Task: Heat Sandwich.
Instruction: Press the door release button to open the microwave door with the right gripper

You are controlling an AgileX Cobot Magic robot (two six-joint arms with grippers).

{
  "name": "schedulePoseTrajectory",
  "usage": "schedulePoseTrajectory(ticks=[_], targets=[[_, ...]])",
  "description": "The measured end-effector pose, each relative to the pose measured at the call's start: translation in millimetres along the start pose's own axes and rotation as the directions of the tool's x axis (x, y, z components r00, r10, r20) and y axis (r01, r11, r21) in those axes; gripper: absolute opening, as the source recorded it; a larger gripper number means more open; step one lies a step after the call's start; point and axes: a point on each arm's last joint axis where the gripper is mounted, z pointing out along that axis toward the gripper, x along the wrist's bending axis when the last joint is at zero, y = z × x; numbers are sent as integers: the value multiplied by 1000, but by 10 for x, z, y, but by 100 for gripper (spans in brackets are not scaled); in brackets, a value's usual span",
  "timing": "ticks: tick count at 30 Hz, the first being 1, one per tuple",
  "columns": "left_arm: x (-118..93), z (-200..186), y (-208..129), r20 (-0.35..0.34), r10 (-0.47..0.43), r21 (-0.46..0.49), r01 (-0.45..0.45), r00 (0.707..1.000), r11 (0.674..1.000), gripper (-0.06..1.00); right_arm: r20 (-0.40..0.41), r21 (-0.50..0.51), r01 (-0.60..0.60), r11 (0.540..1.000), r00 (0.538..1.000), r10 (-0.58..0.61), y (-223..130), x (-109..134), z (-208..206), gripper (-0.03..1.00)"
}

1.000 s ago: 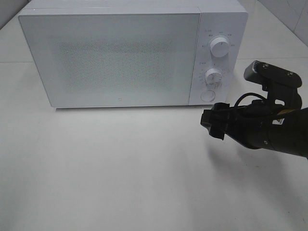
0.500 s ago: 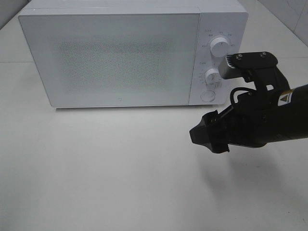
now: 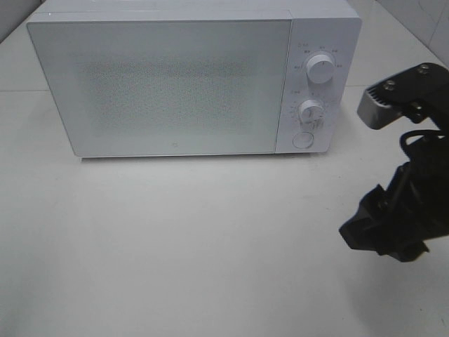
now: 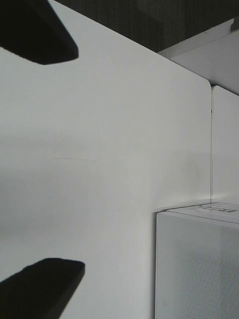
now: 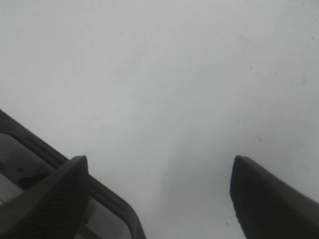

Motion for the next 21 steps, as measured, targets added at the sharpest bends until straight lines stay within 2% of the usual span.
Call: schedulePoseTrajectory(ticks=[13, 18, 21], targets=[[0, 0, 0, 0, 0, 0, 0, 1000, 1000, 99, 11, -22, 6, 1000, 1000, -6, -443, 30, -621, 76], [0, 0, 0, 0, 0, 0, 0, 1000, 1000, 99, 11, -87, 12, 996, 1000, -11, -651, 47, -847, 76], [0, 0, 0, 0, 0, 0, 0, 1000, 1000, 99, 14, -172, 17, 985, 1000, -15, -797, 57, -1002, 76]])
